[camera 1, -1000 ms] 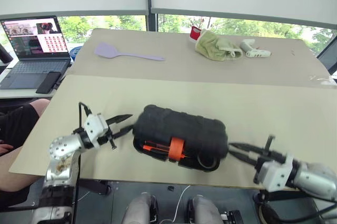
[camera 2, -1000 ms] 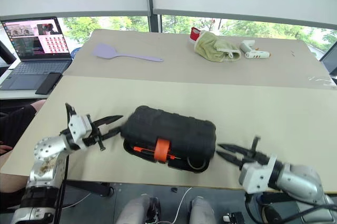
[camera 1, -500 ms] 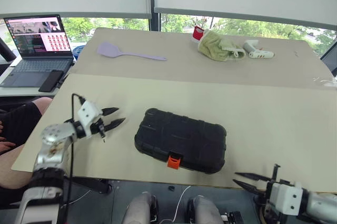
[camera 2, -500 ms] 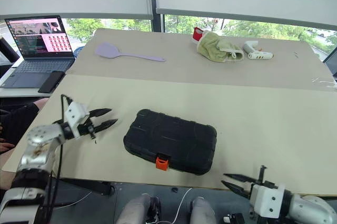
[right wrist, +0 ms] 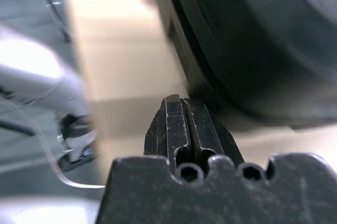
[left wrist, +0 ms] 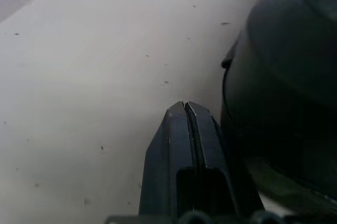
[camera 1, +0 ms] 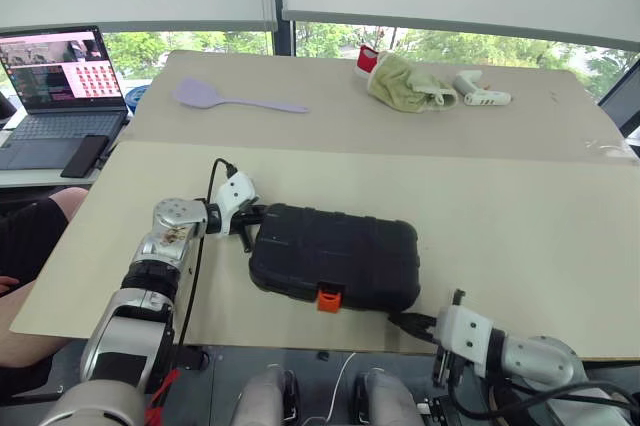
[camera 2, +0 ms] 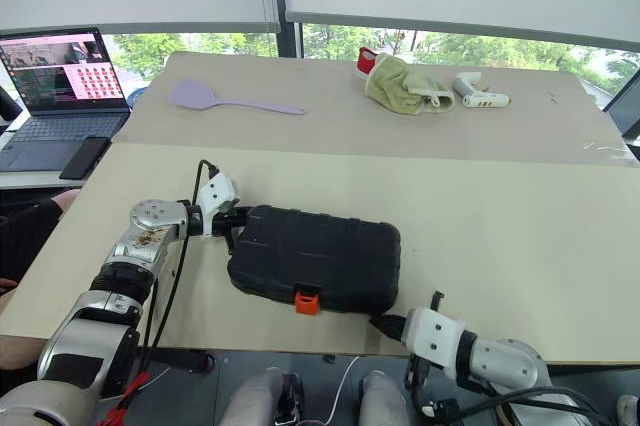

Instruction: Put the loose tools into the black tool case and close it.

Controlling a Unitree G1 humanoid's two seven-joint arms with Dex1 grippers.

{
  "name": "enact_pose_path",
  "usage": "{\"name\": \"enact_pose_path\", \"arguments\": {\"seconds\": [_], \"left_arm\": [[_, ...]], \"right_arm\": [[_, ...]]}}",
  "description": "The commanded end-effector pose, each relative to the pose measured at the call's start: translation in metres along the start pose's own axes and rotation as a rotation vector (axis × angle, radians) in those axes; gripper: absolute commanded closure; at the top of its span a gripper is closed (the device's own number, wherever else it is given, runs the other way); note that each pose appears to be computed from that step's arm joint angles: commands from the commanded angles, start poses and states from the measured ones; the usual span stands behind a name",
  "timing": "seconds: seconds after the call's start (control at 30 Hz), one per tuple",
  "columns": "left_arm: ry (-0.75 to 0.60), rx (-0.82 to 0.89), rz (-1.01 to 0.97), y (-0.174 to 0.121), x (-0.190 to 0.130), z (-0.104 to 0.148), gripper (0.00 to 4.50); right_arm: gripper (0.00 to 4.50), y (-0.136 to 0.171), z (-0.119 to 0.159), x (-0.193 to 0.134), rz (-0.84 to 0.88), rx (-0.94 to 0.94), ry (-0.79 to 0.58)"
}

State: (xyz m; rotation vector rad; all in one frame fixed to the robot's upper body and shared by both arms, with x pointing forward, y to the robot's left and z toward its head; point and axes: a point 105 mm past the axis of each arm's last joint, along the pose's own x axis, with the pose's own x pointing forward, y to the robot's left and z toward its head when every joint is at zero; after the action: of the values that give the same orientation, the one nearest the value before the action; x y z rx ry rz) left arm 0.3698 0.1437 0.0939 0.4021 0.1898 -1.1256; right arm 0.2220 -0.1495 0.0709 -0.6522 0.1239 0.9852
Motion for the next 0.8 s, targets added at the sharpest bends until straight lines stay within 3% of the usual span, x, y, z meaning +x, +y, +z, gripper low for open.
{"name": "enact_pose_path", "arguments": {"seconds": [0.03,0.2,0.4,0.5,0.57,0.7,0.8], "left_arm": [[-0.073,-0.019,-0.026,-0.014,0.007,0.010,4.42],[-0.129,-0.069,0.072,-0.017,0.004,0.015,4.42],[-0.217,-0.084,0.200,0.011,-0.016,0.042,4.42],[-0.317,-0.043,0.034,0.005,-0.011,0.087,4.42],[-0.306,-0.001,-0.108,-0.012,0.001,0.102,4.42],[-0.243,0.101,-0.336,-0.049,0.032,0.108,4.42],[-0.197,0.085,-0.362,-0.060,0.062,0.099,4.42]], "right_arm": [[4.50,-0.045,-0.012,-0.010,-0.177,-0.036,0.046],[4.50,-0.071,-0.019,-0.015,-0.249,-0.031,0.056],[4.50,-0.072,-0.026,-0.030,-0.222,0.012,0.065],[4.50,-0.059,-0.022,-0.036,-0.187,0.083,0.038],[4.50,-0.044,-0.019,-0.035,-0.138,0.130,0.024],[4.50,-0.025,-0.011,-0.026,-0.103,0.174,-0.003],[4.50,-0.015,-0.001,-0.014,-0.093,0.187,-0.046]]}}
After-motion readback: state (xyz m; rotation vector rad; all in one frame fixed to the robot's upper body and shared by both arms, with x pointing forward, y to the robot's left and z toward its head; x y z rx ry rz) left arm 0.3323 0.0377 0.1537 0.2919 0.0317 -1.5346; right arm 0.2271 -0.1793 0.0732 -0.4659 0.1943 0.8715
